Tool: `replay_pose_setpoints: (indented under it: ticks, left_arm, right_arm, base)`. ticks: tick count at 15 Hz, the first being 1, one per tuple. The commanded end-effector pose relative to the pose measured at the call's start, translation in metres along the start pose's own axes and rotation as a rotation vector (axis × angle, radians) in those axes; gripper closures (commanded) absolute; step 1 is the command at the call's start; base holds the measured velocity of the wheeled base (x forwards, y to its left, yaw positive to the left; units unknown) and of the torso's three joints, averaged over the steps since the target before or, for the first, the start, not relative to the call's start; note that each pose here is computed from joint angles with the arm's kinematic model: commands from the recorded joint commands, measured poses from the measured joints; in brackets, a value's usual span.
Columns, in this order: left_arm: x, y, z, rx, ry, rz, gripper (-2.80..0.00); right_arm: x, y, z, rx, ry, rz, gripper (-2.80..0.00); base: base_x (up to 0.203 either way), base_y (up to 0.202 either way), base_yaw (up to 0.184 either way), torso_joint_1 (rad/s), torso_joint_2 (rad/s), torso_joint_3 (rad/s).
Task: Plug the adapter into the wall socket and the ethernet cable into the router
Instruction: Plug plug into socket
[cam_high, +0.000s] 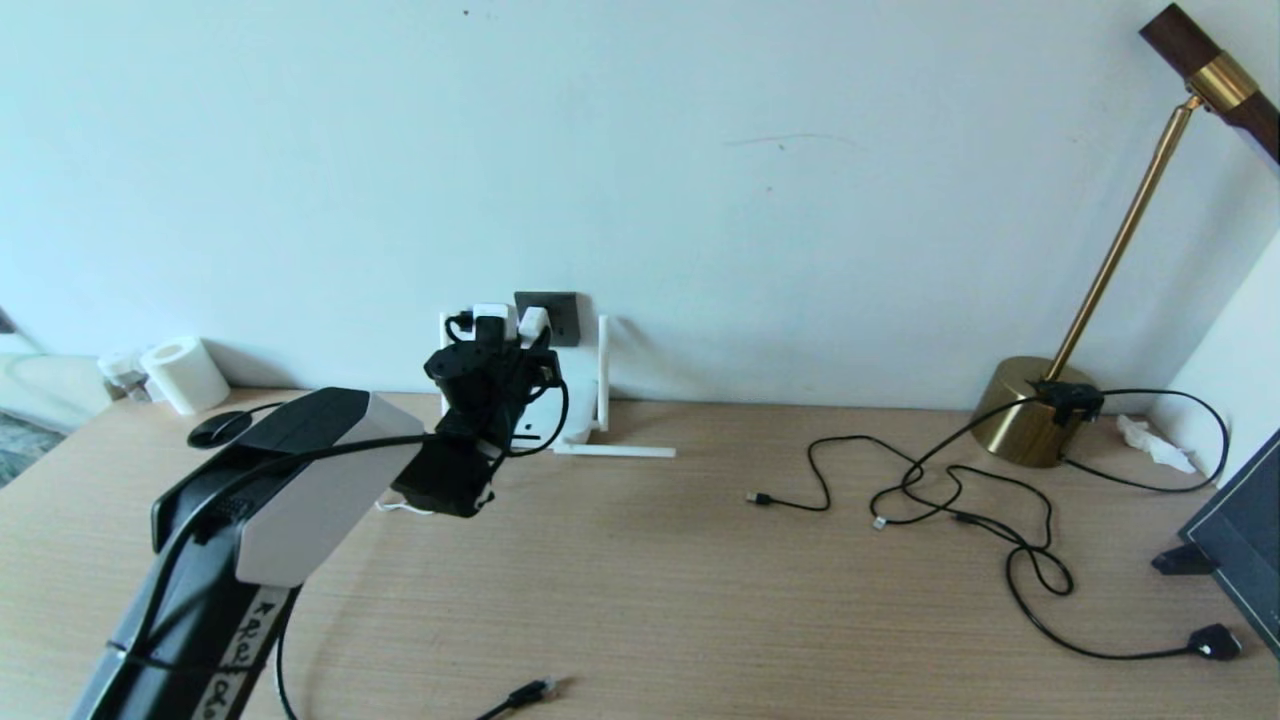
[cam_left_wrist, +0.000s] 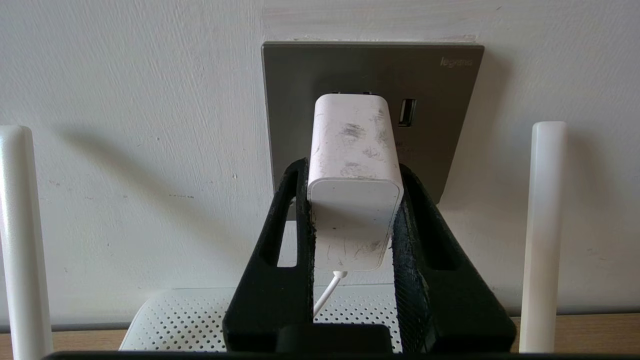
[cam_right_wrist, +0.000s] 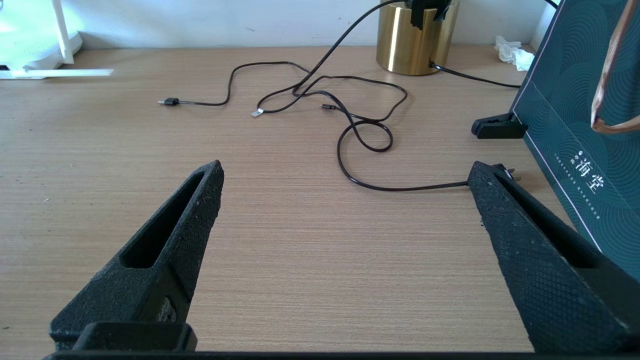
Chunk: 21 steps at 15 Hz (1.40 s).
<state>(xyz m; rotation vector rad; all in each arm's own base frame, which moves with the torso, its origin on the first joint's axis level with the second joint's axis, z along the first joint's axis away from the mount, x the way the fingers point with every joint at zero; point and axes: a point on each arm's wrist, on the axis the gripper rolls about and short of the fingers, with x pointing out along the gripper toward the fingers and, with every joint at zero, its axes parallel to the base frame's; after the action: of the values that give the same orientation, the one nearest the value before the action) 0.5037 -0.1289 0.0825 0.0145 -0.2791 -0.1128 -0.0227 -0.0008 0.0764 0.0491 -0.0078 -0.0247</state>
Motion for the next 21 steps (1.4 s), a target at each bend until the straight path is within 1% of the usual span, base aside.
replay_pose_setpoints:
  ticks: [1,4,21]
  left_arm:
    - [0.0018,-0.0003,-0.0024,-0.001,-0.007,0.001,0.00]
    - [0.0037,-0.0007,-0.0050,-0.001,-0.006,0.002,0.00]
    - [0.0096,-0.0015,-0.0012,-0.002,-0.012,0.002,0.00]
  right_arm:
    - [0.0000,0.0000,0.0000,0.000,0.000,0.000,-2.80]
    - [0.0000,0.0000,0.0000,0.000,0.000,0.000,-2.80]
    - [0.0000,0.0000,0.0000,0.000,0.000,0.000,-2.80]
  base:
    - [0.000,0.000,0.000,0.000,0.00,0.000]
    - [0.000,0.000,0.000,0.000,0.00,0.000]
    - [0.000,0.000,0.000,0.000,0.00,0.000]
